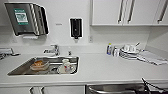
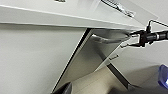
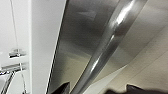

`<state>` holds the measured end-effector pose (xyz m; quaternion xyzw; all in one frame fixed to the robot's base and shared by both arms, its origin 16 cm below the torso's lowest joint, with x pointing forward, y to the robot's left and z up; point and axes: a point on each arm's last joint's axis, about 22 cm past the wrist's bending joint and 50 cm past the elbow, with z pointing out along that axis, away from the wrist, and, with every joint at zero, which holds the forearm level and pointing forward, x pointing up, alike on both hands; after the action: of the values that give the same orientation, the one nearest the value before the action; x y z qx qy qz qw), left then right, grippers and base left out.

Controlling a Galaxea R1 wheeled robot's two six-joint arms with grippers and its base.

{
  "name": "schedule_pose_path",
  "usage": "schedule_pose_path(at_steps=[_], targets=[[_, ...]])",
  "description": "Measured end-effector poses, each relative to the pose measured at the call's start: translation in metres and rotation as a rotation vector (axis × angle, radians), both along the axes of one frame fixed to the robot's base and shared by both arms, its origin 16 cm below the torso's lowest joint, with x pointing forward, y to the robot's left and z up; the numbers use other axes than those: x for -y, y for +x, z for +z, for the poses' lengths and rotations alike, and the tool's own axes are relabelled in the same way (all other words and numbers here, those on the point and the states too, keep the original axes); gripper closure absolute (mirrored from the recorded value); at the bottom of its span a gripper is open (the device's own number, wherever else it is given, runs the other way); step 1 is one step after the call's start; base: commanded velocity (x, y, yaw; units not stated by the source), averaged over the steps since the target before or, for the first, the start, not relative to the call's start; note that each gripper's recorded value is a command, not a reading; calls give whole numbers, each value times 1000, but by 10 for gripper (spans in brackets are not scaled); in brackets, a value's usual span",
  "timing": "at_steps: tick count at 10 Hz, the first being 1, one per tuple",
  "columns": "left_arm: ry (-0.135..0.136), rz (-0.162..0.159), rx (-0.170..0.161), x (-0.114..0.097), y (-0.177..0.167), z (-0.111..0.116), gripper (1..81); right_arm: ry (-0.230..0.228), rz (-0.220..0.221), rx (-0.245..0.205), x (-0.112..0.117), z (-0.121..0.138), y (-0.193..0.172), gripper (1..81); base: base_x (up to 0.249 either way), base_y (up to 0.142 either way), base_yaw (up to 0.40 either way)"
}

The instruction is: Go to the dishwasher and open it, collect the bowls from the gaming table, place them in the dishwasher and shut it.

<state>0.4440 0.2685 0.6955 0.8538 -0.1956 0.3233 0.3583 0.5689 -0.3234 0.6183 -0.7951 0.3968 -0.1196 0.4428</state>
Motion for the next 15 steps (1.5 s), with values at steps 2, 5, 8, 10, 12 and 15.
schedule_pose_path(at_steps=[2,5,8,10,12,15], targets=[[0,0,0,0,0,0,10,56,-69,-86,-3,-10,8,10,0,0,0],[1,1,0,-1,1,0,10,81,-112,-179,-5,-20,11,10,0,0,0],[0,0,0,0,0,-1,10,74,-148,-196,4,-26,24,10,0,0,0],[-3,-5,-7,2,-1,-3,10,72,-180,-240,7,-31,33,10,0,0,0],[-3,-5,-6,2,-1,-3,10,75,-216,-274,14,-39,36,10,0,0,0],[0,-2,-6,1,0,-3,10,51,-252,-329,30,-54,30,10,0,0,0]])
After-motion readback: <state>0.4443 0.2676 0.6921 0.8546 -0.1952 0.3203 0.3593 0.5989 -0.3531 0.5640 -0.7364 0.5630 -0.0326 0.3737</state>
